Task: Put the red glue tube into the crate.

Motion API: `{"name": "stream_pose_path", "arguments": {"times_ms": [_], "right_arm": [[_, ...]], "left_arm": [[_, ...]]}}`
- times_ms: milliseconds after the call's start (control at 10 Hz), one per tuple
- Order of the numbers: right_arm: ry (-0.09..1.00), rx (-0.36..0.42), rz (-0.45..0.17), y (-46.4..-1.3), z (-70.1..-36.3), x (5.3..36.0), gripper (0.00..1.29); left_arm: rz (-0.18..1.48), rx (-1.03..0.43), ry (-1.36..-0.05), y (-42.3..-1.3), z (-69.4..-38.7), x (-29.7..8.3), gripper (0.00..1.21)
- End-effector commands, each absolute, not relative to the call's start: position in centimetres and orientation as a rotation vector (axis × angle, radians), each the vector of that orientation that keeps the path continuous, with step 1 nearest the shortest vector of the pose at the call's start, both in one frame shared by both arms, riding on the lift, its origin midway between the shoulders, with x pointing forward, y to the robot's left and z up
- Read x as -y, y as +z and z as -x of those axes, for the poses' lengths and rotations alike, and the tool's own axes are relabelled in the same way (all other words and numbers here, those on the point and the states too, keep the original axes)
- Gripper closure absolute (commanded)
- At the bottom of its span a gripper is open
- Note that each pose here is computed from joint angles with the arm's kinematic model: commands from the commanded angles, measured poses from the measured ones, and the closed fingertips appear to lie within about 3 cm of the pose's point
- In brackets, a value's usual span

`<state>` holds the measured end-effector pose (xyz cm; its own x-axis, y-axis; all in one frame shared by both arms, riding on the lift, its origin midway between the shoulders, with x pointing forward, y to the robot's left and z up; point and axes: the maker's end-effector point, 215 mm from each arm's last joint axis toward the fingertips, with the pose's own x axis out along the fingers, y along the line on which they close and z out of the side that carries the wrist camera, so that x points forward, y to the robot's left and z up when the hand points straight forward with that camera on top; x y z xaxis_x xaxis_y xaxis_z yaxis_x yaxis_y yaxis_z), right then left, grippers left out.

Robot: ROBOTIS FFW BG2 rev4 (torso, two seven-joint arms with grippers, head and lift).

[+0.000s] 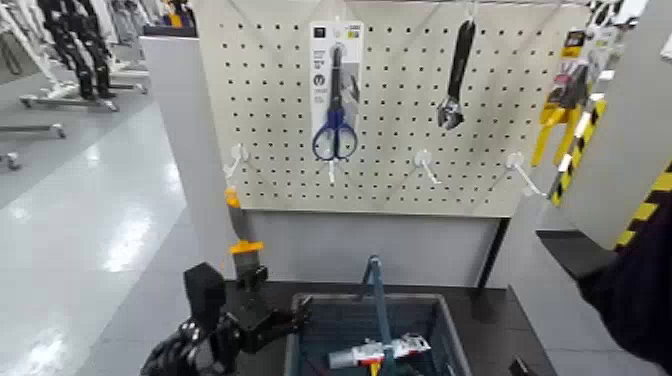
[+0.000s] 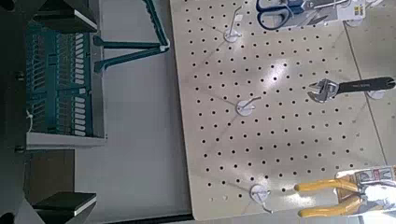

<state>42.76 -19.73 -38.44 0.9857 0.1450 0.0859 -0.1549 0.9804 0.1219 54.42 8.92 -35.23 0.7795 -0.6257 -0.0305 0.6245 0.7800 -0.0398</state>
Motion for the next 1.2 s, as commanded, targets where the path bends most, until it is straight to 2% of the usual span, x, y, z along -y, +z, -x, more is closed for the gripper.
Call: {"name": "stream_pose_path", "arguments": {"times_ms": [100,300,400,700,1200], "right_arm": [[0.135,0.066,-0.121,-38.9,-42.4,20.2,0.04],[0.131,0.064,-0.114,-38.9,-42.3,20.3,0.04],[0.133,0.065,-0.109,-38.9,-42.3,20.3,0.04],[0.115,0.082,-0.075,-38.7,-41.9,21.0,0.04],[0.138,0.068,-0.08,-39.0,-42.0,20.1,0.13]], "left_arm": [[-0.025,-0.061,-0.573,-37.7,-52.3,-11.6,0.1],[-0.032,-0.069,-0.432,-39.5,-51.3,-13.2,0.1],[-0.043,-0.069,-0.42,-39.8,-50.6,-13.2,0.1],[-0.07,-0.054,-0.417,-37.9,-49.9,-13.1,0.1],[-0.113,-0.106,-0.453,-38.9,-49.1,-12.5,0.1]]}}
